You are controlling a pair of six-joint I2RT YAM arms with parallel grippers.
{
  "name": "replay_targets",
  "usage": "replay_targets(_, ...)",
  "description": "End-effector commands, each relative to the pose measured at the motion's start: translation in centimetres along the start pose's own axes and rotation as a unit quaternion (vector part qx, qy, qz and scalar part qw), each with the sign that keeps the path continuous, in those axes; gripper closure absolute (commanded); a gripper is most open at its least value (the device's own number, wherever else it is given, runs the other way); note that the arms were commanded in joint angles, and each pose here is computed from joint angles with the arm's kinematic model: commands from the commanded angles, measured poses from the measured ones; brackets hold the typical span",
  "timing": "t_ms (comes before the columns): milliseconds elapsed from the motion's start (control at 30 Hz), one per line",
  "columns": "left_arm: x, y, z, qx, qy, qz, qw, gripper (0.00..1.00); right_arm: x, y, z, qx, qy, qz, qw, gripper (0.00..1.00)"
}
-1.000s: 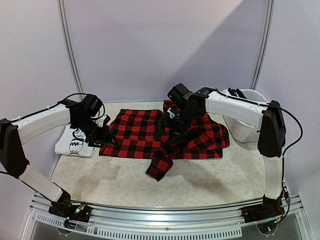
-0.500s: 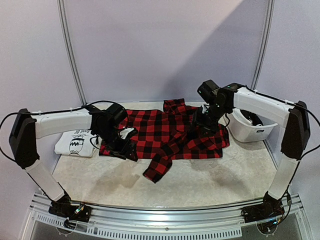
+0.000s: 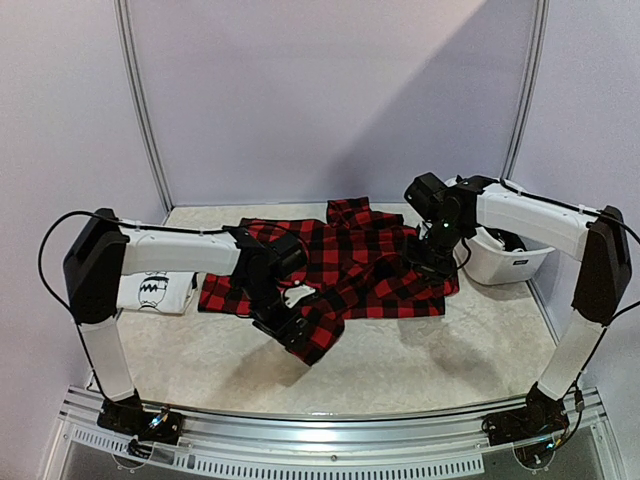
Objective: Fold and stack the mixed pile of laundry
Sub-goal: Adjust the flattened shirt at the center of the board.
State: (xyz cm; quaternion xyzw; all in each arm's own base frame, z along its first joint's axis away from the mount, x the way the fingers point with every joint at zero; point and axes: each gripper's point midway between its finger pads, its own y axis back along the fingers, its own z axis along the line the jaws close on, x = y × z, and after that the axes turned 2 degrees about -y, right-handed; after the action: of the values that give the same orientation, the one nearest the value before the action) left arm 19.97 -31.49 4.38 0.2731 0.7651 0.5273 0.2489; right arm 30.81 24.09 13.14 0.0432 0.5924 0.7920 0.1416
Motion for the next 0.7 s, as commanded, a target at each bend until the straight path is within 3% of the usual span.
replay_targets(0, 0.1, -1.4, 0.6, -0.054, -0.024, 0.021, 0.998, 0.35, -0.1, 0.5, -0.9, 0.014, 0.004, -0.007, 1.0, 0.51)
replay_targets(200, -0.8, -2.4, 2.9, -0.123, -0.004, 0.013, 0.992, 0.39, 0.2, 0.7, -1.5, 0.021, 0.006, -0.005, 1.0, 0.52)
replay_targets(433, -1.0, -4.3, 2.8, -0.107, 0.007, 0.011, 0.994, 0.7, 1.1, 1.2, -2.8, 0.033, 0.007, -0.004, 0.999, 0.52)
replay_targets(567, -1.7, -2.9, 2.8, -0.124, -0.001, -0.01, 0.992, 0.99, 1.5, 1.1, -3.4, 0.036, 0.004, -0.004, 0.999, 0.53)
replay_targets(667, -2.8, 0.4, 3.4, -0.169, -0.014, -0.043, 0.985, 1.0, 1.6, 1.2, -3.8, 0.038, 0.001, -0.006, 0.999, 0.54)
